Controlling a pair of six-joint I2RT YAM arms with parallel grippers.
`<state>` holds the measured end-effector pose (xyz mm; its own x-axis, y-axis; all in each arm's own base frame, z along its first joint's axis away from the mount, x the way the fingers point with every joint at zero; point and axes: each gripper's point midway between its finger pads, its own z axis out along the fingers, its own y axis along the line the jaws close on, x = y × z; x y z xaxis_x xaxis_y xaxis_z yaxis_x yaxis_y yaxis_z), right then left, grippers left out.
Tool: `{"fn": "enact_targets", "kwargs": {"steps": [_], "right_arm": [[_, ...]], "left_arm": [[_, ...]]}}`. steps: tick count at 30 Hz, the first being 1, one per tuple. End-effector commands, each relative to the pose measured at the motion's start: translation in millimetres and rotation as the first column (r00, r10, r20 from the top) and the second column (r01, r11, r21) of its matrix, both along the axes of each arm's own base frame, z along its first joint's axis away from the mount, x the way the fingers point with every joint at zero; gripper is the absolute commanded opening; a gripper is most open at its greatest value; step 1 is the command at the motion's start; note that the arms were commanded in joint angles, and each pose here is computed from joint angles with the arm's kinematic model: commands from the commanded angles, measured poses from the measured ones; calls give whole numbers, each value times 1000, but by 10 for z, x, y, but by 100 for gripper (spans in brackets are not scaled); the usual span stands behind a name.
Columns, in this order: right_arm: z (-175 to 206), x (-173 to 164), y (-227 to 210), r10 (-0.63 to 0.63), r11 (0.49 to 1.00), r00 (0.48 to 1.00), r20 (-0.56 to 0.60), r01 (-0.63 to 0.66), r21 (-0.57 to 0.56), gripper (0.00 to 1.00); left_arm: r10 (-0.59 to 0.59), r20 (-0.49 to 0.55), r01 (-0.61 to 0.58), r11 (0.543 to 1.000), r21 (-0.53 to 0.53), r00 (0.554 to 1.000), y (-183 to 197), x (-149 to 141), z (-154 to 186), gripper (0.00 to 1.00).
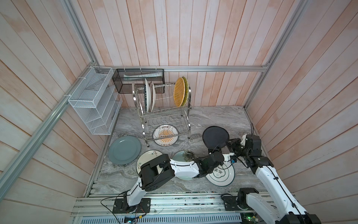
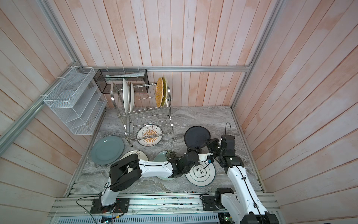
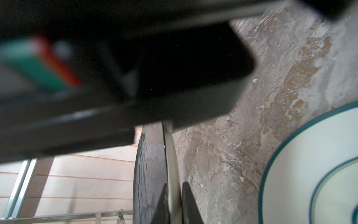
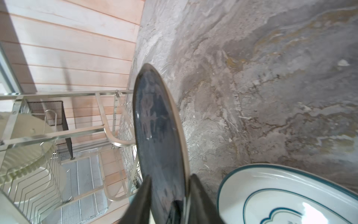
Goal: Load plates into a dish rack
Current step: Place the plate on the dish rack.
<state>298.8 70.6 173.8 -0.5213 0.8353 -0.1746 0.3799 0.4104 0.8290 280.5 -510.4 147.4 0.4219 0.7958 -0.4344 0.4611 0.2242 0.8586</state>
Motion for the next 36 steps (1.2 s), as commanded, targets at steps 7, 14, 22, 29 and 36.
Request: {"fn": "enact_targets", "kwargs": {"steps": [7, 14, 22, 29, 36], "right_arm": [[565, 251, 8, 24, 999, 985, 169, -20, -29, 91], [926, 545, -56, 98, 992, 944, 316, -66, -112, 98], [1086, 623, 160, 274, 959, 834, 478, -205, -194, 98], [1207, 426, 398, 394, 919, 683, 615, -318, -235, 98], [1136, 171, 640, 448, 892, 588, 673, -346, -290, 98]], "left_arm": [[37, -47, -44, 987, -155, 998, 353, -85, 475, 0], [-58, -238, -19, 951, -308, 969, 754, -517, 856, 0], [-170, -391, -82, 831, -551, 904, 1319, -855, 1648, 0], [-239, -443, -217, 617, -756, 864, 1657, -873, 2452, 0], [-278, -427, -329, 338, -882, 860, 2030, -699, 3336, 0]]}}
